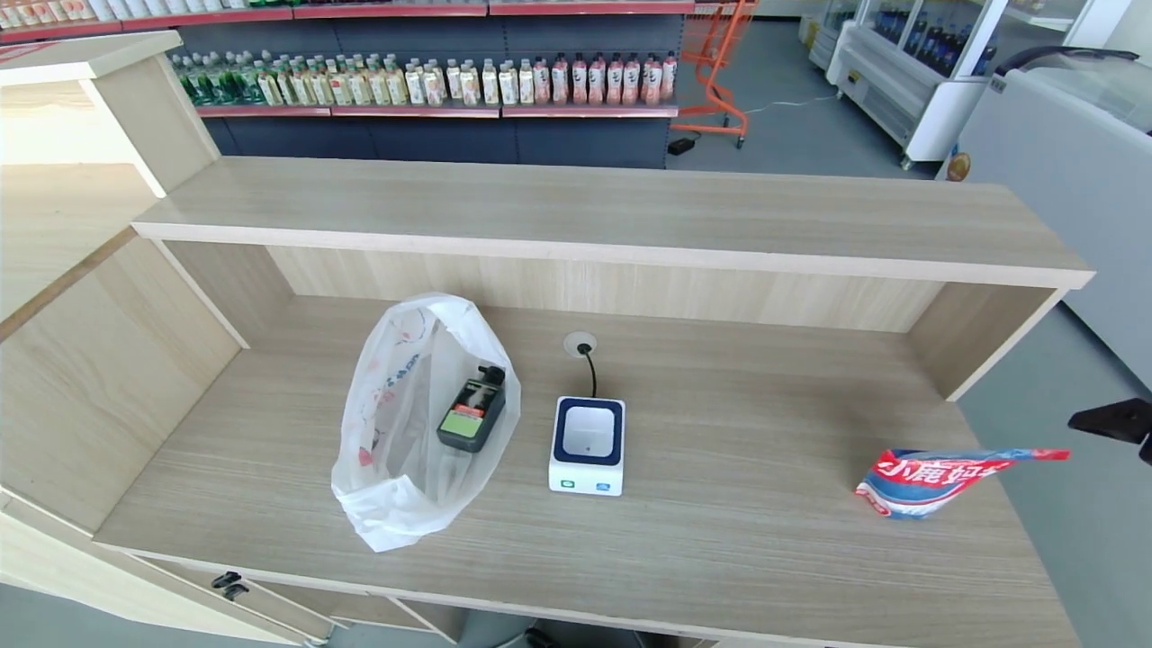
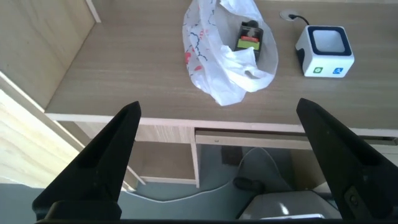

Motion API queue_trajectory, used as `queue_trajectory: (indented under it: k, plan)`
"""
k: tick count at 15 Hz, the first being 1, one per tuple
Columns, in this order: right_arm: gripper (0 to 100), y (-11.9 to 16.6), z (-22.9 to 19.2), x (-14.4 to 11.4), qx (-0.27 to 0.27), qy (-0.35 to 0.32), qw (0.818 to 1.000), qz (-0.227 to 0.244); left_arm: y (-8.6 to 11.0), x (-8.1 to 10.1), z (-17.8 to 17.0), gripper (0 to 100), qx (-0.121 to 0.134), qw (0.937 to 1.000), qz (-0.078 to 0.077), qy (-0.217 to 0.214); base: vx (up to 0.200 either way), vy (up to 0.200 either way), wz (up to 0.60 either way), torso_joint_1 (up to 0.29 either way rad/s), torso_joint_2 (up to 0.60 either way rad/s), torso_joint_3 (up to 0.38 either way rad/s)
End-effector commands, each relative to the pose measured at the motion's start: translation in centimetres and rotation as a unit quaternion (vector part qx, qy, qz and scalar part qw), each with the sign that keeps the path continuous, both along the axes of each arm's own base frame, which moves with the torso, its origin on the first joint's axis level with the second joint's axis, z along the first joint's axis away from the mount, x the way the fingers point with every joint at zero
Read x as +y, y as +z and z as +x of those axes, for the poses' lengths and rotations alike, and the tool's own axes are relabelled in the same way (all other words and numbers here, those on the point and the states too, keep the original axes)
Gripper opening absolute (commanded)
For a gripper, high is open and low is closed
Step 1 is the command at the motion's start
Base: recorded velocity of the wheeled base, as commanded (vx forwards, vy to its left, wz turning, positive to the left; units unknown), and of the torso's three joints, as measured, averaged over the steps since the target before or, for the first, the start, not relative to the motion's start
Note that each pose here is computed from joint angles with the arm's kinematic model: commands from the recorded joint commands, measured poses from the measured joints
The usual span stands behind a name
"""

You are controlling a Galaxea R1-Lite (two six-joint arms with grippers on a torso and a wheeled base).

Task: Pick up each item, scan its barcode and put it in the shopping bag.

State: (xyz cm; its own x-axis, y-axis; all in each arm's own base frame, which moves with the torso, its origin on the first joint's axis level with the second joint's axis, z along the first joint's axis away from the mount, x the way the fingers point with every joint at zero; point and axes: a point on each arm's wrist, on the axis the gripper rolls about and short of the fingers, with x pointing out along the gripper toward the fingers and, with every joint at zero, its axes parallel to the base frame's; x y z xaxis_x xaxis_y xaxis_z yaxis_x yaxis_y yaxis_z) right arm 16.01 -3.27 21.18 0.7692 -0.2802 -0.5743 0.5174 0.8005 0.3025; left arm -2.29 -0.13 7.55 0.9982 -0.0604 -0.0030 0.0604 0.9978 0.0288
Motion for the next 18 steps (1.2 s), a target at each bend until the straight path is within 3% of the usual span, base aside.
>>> queue_trajectory:
  k: [1, 5, 11, 13, 18]
  plan:
    - [100, -1.1, 2.2, -0.5, 0.033, -0.015, 0.999, 0.021, -0.1, 0.0, 0.0, 100, 0.001, 1.0, -0.001, 0.0, 0.0, -0.2, 0.0, -0.002, 0.01, 0.007]
    - [100, -3.3, 5.7, 0.0, 0.072, -0.034, 0.994, 0.078, 0.0, 0.0, 0.0, 100, 0.0, 1.0, -0.001, 0.0, 0.0, 0.0, 0.0, 0.0, 0.0, 0.0]
    - [100, -5.9, 12.5, 4.4, 0.107, -0.013, 0.985, 0.137, 0.0, 0.0, 0.0, 100, 0.0, 1.0, -0.001, 0.0, 0.0, 0.0, 0.0, 0.0, 0.0, 0.0]
    - [100, -8.4, 14.1, 5.6, 0.141, -0.019, 0.984, 0.108, 0.0, 0.0, 0.0, 100, 0.0, 1.0, -0.001, 0.0, 0.0, 0.0, 0.0, 0.0, 0.0, 0.0]
    - [100, -13.6, 17.8, 7.4, 0.141, -0.014, 0.989, 0.048, -0.1, 0.0, 0.0, 100, 0.001, 1.0, -0.001, 0.0, 0.0, 0.0, 0.0, 0.0, 0.0, 0.0]
